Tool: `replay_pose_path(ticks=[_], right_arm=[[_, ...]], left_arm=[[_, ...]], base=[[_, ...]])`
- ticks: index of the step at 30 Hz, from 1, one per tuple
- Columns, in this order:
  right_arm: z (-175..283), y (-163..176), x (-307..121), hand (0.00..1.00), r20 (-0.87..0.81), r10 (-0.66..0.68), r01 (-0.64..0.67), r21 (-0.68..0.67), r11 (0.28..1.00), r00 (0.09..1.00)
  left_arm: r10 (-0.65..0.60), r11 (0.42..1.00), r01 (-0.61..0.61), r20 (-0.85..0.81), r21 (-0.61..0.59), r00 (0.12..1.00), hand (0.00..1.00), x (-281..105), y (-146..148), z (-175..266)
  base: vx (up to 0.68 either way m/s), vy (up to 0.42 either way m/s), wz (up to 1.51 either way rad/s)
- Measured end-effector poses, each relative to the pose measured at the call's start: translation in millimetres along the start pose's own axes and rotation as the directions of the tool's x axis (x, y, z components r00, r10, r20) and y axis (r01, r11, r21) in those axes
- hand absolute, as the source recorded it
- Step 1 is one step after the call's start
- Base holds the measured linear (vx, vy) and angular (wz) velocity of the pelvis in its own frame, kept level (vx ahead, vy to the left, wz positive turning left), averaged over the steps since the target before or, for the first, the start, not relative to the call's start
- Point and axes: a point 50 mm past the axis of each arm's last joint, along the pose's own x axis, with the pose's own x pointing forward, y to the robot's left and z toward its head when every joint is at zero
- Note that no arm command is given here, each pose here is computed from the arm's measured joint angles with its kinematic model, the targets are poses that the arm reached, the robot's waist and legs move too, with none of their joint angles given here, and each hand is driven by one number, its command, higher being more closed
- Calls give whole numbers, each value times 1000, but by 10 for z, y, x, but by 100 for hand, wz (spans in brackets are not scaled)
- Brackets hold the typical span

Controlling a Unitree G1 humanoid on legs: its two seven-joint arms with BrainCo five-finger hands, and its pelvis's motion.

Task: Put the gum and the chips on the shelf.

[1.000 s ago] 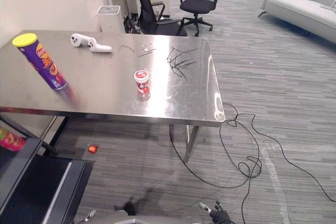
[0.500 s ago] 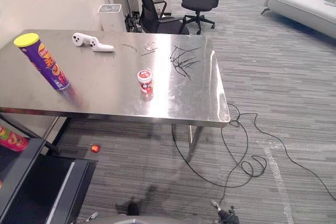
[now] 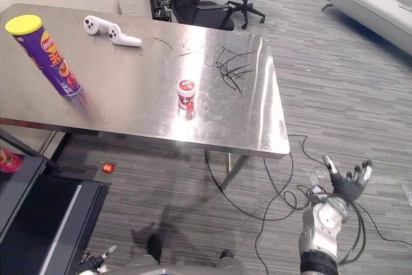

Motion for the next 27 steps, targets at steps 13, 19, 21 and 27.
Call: replay_pose_path(ticks=[13, 19, 21, 27], right_arm=[[855, 897, -58, 0, 318, 596, -578, -161, 800, 737], [849, 1198, -143, 0, 264, 743, -714, -214, 667, 615], [844, 1253, -133, 0, 247, 761, -729, -224, 647, 599], [775, 1484, -85, 0, 182, 807, -770, -242, 591, 562]], left_arm=[[5, 1000, -5, 12, 30, 1000, 0, -22, 47, -30], [15, 999, -15, -4, 35, 1000, 0, -29, 78, -76], [14, 999, -14, -5, 35, 1000, 0, -30, 76, -79], [13, 999, -13, -3, 36, 1000, 0, -30, 77, -73]], base=[[2, -9, 4], [-68, -47, 21], [-54, -23, 25], [0, -3, 17]])
